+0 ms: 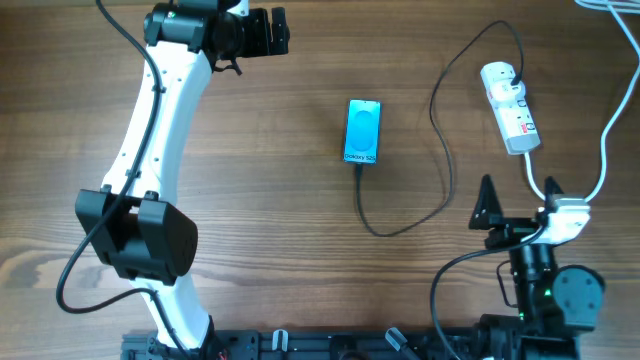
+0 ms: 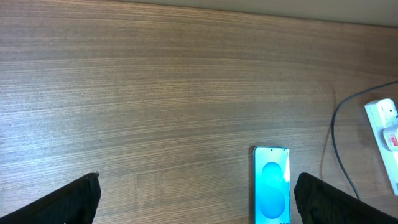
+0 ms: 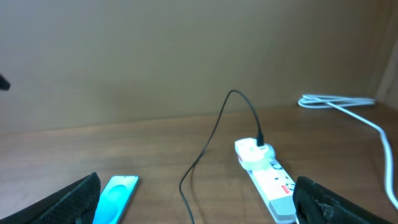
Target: Plug charger to phone and switch on socket
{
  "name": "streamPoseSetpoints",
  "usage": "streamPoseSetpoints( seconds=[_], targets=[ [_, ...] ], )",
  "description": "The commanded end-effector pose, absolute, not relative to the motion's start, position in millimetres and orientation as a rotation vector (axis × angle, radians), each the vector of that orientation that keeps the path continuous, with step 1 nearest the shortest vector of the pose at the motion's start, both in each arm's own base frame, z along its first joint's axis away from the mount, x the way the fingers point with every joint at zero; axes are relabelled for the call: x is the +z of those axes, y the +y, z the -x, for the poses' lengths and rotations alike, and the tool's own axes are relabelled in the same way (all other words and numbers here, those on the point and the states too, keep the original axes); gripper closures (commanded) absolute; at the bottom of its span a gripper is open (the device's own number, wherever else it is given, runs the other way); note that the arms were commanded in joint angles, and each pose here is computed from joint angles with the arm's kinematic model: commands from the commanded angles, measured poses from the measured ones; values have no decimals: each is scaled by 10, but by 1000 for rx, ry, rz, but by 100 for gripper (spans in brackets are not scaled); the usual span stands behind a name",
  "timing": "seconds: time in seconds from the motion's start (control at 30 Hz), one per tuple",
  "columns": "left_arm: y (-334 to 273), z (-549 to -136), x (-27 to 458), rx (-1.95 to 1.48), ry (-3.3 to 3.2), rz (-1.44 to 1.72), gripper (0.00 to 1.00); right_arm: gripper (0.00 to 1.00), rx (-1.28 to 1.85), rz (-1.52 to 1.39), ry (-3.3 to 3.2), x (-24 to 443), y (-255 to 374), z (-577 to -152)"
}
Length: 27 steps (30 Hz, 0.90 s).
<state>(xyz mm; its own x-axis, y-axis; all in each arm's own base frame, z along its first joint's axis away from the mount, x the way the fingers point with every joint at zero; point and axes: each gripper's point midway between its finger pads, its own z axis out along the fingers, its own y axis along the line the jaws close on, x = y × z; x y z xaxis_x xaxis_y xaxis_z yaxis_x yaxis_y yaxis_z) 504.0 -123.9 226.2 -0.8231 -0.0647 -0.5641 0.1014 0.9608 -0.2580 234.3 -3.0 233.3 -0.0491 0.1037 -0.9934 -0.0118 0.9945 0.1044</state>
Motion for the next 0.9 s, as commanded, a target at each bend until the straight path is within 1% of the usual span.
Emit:
streamPoseSetpoints(
  seconds=[0.0, 0.27, 0.5, 0.87],
  targets=[
    [-1231, -5051, 2202, -361, 2521, -38, 0, 0, 107, 23, 1578, 2189, 95, -2348],
    [-1231, -5051, 2202, -361, 2521, -38, 0, 1, 132, 47, 1471, 2057, 179, -2428],
    [-1231, -5051, 2202, -361, 2521, -38, 0, 0, 144, -24, 1571, 1751, 146, -2463],
    [-1231, -5051, 2202, -361, 2521, -38, 0, 0, 121, -7, 1570, 1753, 139, -2464]
  ],
)
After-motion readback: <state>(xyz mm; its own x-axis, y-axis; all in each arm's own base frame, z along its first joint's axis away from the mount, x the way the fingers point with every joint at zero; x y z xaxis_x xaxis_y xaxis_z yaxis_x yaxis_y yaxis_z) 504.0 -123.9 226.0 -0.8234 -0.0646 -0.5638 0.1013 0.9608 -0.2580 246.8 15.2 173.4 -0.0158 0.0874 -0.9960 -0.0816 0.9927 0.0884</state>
